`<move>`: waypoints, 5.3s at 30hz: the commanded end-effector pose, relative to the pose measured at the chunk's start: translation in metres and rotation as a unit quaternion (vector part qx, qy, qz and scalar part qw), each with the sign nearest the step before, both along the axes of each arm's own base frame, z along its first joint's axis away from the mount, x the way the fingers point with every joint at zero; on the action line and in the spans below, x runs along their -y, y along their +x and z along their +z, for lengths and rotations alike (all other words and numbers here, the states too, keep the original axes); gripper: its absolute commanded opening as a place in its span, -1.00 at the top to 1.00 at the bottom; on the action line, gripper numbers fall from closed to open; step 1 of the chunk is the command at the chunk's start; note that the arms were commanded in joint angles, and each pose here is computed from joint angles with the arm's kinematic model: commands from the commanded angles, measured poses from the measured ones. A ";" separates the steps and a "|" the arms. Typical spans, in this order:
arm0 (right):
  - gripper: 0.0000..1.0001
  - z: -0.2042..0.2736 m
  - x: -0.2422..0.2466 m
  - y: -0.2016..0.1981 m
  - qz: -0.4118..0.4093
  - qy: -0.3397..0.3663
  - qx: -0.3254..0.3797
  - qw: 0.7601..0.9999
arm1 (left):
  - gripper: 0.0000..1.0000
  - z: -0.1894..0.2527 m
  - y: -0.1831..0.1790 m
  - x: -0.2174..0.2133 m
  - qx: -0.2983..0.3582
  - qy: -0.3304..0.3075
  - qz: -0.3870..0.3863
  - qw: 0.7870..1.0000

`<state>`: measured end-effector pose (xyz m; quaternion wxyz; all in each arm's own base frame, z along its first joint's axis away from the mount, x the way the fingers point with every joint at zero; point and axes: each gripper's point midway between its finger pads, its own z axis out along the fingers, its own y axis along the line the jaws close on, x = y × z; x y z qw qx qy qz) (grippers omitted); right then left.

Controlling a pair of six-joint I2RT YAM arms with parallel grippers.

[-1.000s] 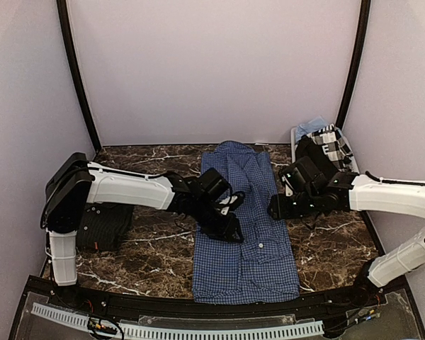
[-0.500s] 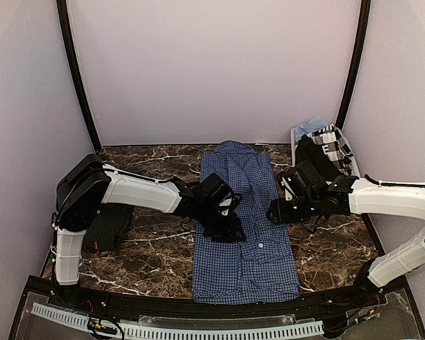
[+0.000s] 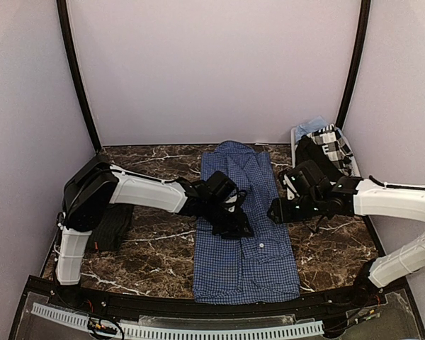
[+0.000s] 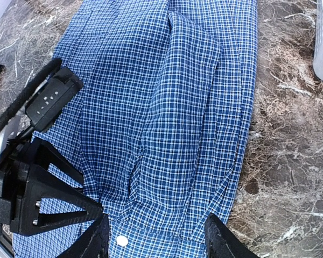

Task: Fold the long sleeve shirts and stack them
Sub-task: Fold the 1/3-folded shirt at the center of the board.

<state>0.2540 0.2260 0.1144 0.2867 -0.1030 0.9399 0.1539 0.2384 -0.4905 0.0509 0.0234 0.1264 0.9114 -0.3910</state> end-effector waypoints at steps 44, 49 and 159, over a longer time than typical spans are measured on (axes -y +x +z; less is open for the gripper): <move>-0.15 -0.015 -0.027 -0.019 0.050 0.003 -0.038 0.998 | 1.00 0.024 -0.031 -0.132 -0.086 0.041 0.000 0.995; -0.15 -0.013 -0.033 -0.010 0.044 0.010 -0.027 0.999 | 1.00 0.023 -0.032 -0.135 -0.087 0.042 -0.005 0.995; 1.00 -0.067 -0.041 0.130 -0.075 0.111 -0.037 0.990 | 0.56 -0.016 0.319 -0.122 0.176 0.002 0.178 0.968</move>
